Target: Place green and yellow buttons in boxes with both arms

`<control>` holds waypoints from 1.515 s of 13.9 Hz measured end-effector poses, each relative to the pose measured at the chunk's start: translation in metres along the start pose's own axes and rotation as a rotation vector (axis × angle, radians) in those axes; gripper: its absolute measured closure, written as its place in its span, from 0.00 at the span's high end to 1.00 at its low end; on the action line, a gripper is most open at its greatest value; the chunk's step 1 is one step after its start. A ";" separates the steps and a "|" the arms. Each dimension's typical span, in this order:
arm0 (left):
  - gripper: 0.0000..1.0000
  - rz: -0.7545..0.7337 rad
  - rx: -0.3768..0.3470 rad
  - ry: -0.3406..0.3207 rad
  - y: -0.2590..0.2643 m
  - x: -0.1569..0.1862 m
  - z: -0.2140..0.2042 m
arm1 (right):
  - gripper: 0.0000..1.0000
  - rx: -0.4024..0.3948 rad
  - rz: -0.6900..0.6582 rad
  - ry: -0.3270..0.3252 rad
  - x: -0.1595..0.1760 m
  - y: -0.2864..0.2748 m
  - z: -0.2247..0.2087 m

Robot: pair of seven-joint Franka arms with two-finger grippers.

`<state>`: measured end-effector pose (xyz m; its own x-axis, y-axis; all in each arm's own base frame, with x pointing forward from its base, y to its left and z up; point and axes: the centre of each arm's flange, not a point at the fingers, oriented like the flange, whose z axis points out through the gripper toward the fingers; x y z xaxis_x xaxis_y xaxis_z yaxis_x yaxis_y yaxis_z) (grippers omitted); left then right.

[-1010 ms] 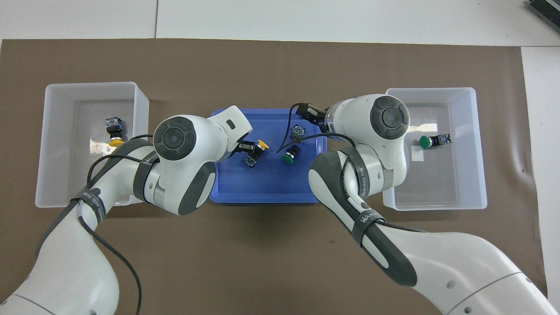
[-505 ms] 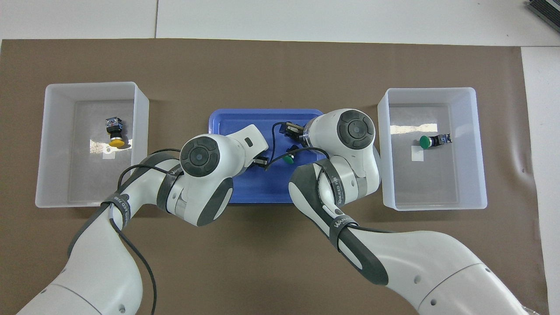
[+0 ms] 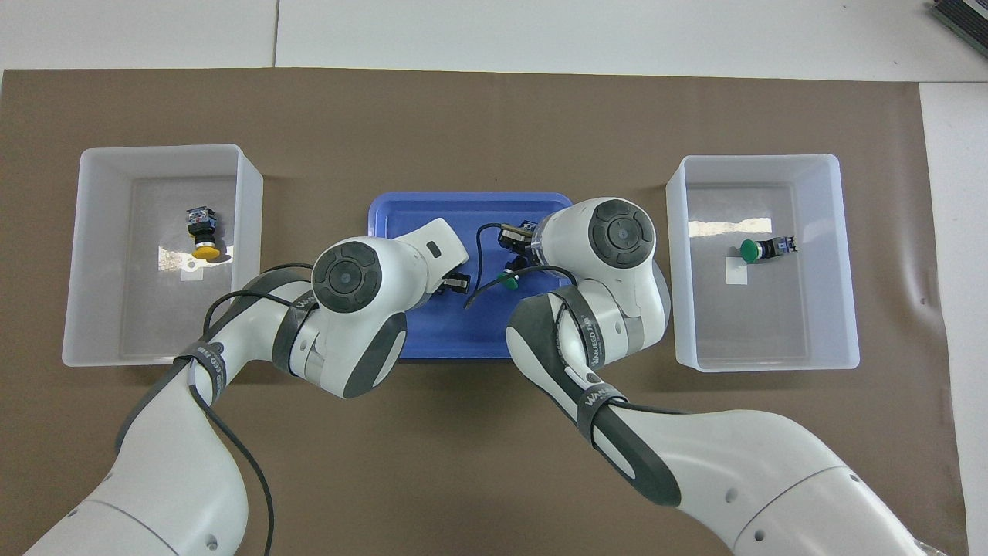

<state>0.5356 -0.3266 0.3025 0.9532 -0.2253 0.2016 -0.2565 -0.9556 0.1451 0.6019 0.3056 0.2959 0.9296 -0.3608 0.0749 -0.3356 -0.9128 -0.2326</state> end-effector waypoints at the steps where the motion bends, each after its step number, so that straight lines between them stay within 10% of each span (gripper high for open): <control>1: 0.43 -0.017 0.004 0.003 -0.010 0.005 -0.002 | 0.41 -0.006 0.000 -0.008 0.000 0.000 -0.001; 14: 0.43 -0.196 0.080 -0.097 -0.231 0.082 -0.148 | 0.41 -0.008 0.000 -0.020 0.065 0.067 -0.175; 21: 0.43 -0.196 0.102 -0.102 -0.355 0.048 -0.156 | 0.41 0.069 0.353 -0.080 0.148 0.227 -0.195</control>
<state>0.6471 0.0313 0.4117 0.9957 -0.0470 0.0793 -0.0528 -0.9960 0.0725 0.6333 0.0077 0.4438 0.7682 -0.6327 -0.0975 -0.6294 -0.7186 -0.2959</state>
